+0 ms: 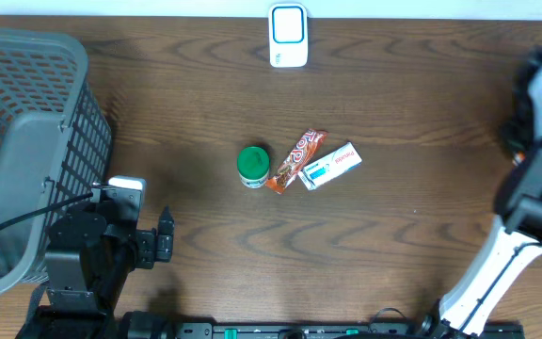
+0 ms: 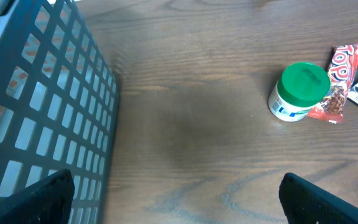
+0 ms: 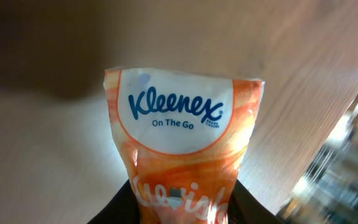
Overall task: Scan the item barcode
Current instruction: 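Move the right gripper back over the table items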
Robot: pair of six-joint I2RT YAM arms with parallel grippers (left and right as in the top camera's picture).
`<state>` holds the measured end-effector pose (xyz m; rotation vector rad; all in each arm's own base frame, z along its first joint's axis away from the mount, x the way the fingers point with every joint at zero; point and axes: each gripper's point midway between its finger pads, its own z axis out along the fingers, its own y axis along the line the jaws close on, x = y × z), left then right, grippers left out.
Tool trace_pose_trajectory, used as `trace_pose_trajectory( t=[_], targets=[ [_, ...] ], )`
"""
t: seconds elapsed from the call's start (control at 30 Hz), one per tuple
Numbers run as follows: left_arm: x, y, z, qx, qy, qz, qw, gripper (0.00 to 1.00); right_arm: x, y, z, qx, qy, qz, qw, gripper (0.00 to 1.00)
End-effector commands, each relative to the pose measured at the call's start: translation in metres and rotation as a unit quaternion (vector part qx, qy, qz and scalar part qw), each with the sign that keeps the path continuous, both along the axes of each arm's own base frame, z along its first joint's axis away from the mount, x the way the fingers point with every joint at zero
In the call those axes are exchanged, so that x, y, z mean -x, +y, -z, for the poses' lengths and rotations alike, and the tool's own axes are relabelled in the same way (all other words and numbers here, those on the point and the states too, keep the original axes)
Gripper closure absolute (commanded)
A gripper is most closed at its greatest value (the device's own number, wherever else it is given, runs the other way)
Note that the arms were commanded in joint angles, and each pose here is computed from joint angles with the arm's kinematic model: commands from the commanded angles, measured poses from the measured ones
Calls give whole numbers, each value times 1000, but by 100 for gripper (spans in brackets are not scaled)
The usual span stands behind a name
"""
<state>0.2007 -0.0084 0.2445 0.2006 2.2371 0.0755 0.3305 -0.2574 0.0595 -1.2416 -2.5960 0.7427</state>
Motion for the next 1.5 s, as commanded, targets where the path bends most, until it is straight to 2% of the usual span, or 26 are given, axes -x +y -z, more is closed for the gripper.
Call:
trace_pose_trajectory(
  t=[0.0,0.07,0.13,0.17,0.2,0.4,0.6,0.73,0.93,1.1,1.2,1.27,1.37,1.47],
  targets=[
    [1,-2,-5,-1,-8,7,1000,1,40,-24,15,-22,-16,98,995,66],
    [1,-2,-5,-1,-8,7,1000,1,57,-35,22,-38,-22,130,991,49],
    [1,-2,-5,-1,-8,7,1000,1,62,-41,25,-83,-51,150,984,25],
    [1,-2,-5,-1,-8,7,1000,0,59,-42,24,-115,-75,149,979,16],
    [1,-2,-5,-1,-8,7,1000,1,55,-42,21,-144,-98,148,973,1],
    [1,-2,-5,-1,-8,7,1000,1,22,-35,-28,-239,-215,131,938,1],
    [1,-2,-5,-1,-8,7,1000,1,-17,10,-70,-243,-248,58,936,4],
    [1,-2,-5,-1,-8,7,1000,1,-48,75,-83,-276,-240,-14,931,2],
    [1,-2,-5,-1,-8,7,1000,1,-84,210,-81,-318,-177,-205,908,2],
    [1,-2,-5,-1,-8,7,1000,1,-94,304,-81,-327,-156,-324,874,5],
    [1,-2,-5,-1,-8,7,1000,1,-90,352,-80,-326,-143,-369,859,1],
    [1,-2,-5,-1,-8,7,1000,1,-83,362,-78,-300,-132,-345,879,1],
    [1,-2,-5,-1,-8,7,1000,1,-66,366,-73,-249,-114,-256,927,1],
    [1,-2,-5,-1,-8,7,1000,1,-54,380,-63,-237,-107,-197,945,1]
  ],
)
